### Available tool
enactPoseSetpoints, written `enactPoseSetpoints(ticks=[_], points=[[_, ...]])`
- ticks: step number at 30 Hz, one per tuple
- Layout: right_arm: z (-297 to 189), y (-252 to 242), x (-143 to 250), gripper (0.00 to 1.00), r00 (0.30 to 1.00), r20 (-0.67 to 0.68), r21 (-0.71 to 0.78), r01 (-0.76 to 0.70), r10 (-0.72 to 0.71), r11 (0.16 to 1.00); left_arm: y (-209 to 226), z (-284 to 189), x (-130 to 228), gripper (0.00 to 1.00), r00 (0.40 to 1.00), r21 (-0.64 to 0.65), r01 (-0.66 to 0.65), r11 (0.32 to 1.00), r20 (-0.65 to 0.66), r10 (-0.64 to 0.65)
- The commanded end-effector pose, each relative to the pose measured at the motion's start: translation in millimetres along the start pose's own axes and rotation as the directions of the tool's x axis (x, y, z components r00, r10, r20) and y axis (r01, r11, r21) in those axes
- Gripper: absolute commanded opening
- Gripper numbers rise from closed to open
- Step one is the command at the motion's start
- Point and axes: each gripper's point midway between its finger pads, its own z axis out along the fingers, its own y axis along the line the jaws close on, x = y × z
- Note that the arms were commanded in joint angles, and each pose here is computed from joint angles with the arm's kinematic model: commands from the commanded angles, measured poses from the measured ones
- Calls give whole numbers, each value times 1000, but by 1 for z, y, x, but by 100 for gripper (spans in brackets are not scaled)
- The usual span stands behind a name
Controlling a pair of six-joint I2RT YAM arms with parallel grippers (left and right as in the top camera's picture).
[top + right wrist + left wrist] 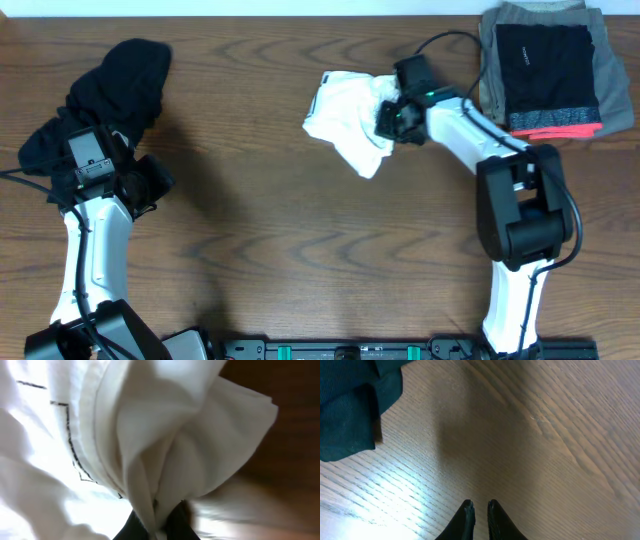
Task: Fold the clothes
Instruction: 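Lift and carry the shirt bundle up-right onto the shorts stack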
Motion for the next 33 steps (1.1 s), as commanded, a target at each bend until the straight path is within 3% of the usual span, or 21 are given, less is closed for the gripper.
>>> enactPoseSetpoints(ticks=[1,11,25,33], points=[[-62,24,-48,1,983,135,-123,141,-125,982,-2,0,-3,13,1000,3,-4,1000,0,4],[-186,21,-129,1,895,433,-131,177,-104,975,-2,0,-4,13,1000,5,-5,1000,6,5],[-253,-72,-190,1,757,640,-27,-147,131,989,-3,0,-5,13,1000,6,-6,1000,9,5],[-286,-110,-221,1,648,744,-48,-186,160,981,-5,-1,-13,13,999,17,-8,1000,41,7]])
